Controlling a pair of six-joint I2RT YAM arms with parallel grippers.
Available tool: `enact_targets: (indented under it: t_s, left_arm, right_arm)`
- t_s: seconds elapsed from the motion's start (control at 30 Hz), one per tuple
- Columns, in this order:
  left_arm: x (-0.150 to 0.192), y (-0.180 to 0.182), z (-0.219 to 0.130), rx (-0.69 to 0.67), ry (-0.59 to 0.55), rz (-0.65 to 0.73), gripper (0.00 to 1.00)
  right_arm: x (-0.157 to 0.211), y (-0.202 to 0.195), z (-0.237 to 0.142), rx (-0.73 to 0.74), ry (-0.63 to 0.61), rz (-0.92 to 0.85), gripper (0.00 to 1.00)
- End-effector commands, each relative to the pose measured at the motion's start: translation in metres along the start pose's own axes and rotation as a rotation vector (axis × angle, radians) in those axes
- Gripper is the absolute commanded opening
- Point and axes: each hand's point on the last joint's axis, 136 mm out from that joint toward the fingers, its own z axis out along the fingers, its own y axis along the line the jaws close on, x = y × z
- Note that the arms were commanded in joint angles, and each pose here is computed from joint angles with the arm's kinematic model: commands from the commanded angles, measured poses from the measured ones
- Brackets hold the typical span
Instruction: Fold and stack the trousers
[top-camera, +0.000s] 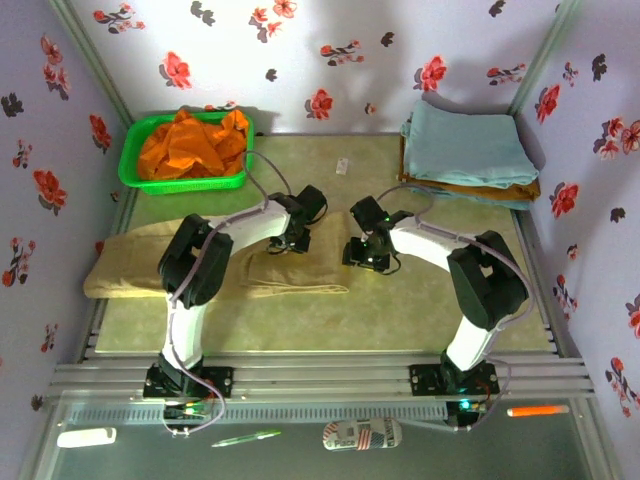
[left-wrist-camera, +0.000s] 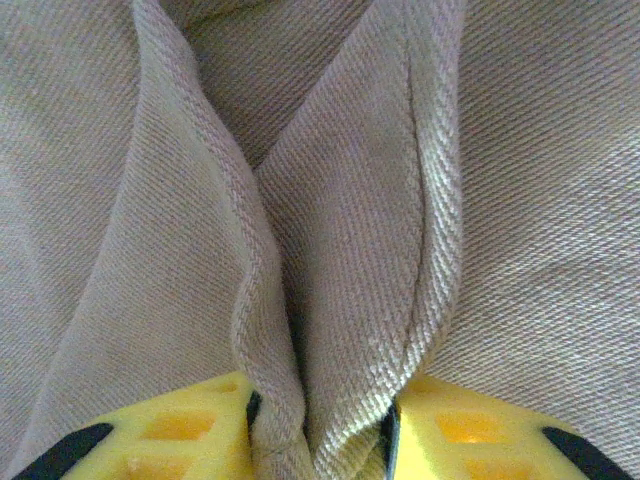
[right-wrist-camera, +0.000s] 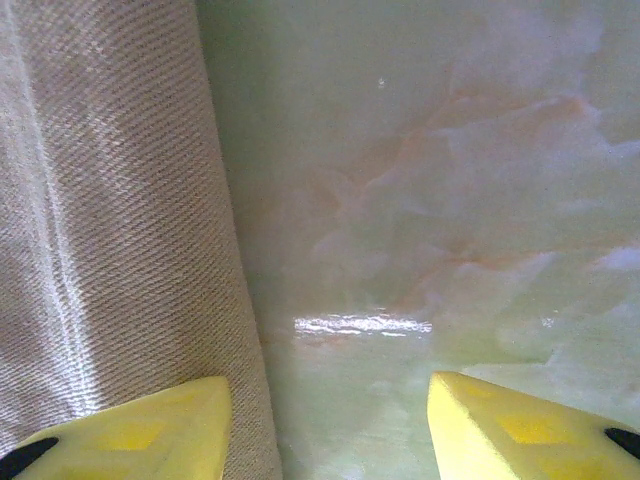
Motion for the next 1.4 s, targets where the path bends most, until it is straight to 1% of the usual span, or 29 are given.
enact_targets:
  t_s: [0.0, 0.1, 0.13, 0.27, 0.33, 0.37, 0.4, 0.43, 0.47, 0.53, 0.6, 0.63, 0.7, 0.77, 0.83, 0.87, 0.97, 1.1, 1.27, 1.33, 1.37]
  left_arm:
    - [-0.007, 0.015, -0.025, -0.029, -0.046, 0.001, 0.33]
    - [-0.015, 0.029, -0.033, -0.05, -0.062, -0.012, 0.24]
    - [-0.017, 0.034, -0.034, -0.053, -0.064, -0.019, 0.24]
    - [-0.028, 0.065, -0.028, -0.077, -0.053, -0.062, 0.24]
    - [-0.032, 0.086, -0.021, -0.095, -0.04, -0.1, 0.3]
    - [-0.034, 0.098, -0.016, -0.106, -0.025, -0.128, 0.31]
    - [-0.036, 0.11, -0.014, -0.109, -0.019, -0.156, 0.36]
    - [-0.038, 0.118, -0.012, -0.106, -0.012, -0.178, 0.43]
    - [-0.04, 0.126, -0.012, -0.103, -0.01, -0.202, 0.47]
    - [-0.046, 0.142, -0.017, -0.104, -0.024, -0.239, 0.65]
    - [-0.052, 0.157, -0.028, -0.11, -0.048, -0.281, 0.9]
    - [-0.054, 0.161, -0.034, -0.106, -0.059, -0.297, 0.92]
    - [-0.054, 0.159, -0.047, -0.076, -0.083, -0.307, 0.92]
    - [-0.046, 0.149, -0.057, -0.033, -0.097, -0.31, 0.92]
    - [-0.03, 0.136, -0.059, 0.006, -0.097, -0.307, 0.89]
    - [-0.018, 0.128, -0.06, 0.022, -0.096, -0.299, 0.86]
    - [0.018, 0.114, -0.058, 0.062, -0.08, -0.307, 0.81]
    - [0.061, 0.118, -0.052, 0.083, -0.067, -0.351, 0.8]
    - [0.085, 0.124, -0.05, 0.08, -0.054, -0.367, 0.8]
    - [0.09, 0.127, -0.049, 0.073, -0.055, -0.382, 0.8]
    - [0.092, 0.13, -0.05, 0.075, -0.058, -0.395, 0.8]
  right_arm:
    - [0.004, -0.001, 0.003, 0.001, 0.012, -0.007, 0.54]
    - [0.004, 0.0, 0.001, -0.003, 0.01, -0.009, 0.54]
    - [0.005, 0.0, 0.001, -0.002, 0.011, -0.011, 0.54]
    - [0.007, 0.001, -0.001, -0.006, 0.01, -0.012, 0.54]
    - [0.008, 0.002, -0.003, -0.011, 0.008, -0.016, 0.55]
    - [0.008, 0.002, -0.004, -0.013, 0.007, -0.019, 0.55]
    - [0.009, 0.003, -0.006, -0.015, 0.005, -0.022, 0.55]
    - [0.009, 0.003, -0.008, -0.016, 0.003, -0.025, 0.56]
    - [0.008, 0.003, -0.011, -0.016, -0.001, -0.029, 0.56]
    - [0.009, 0.003, -0.015, -0.015, -0.006, -0.037, 0.57]
    - [0.009, 0.003, -0.02, -0.017, -0.011, -0.045, 0.58]
    - [0.009, 0.003, -0.022, -0.017, -0.016, -0.048, 0.58]
    - [0.009, 0.005, -0.026, -0.021, -0.023, -0.057, 0.58]
    - [0.007, 0.007, -0.029, -0.019, -0.033, -0.063, 0.59]
    - [0.007, 0.009, -0.027, -0.02, -0.033, -0.064, 0.58]
    - [0.005, 0.013, -0.026, -0.03, -0.031, -0.065, 0.58]
    - [0.001, 0.024, -0.019, -0.071, -0.016, -0.069, 0.58]
    - [-0.001, 0.043, -0.005, -0.135, 0.039, -0.086, 0.58]
    - [0.003, 0.036, 0.02, -0.099, 0.079, -0.069, 0.58]
    - [0.007, 0.033, 0.03, -0.092, 0.101, -0.062, 0.54]
    - [0.009, 0.033, 0.034, -0.096, 0.115, -0.059, 0.47]
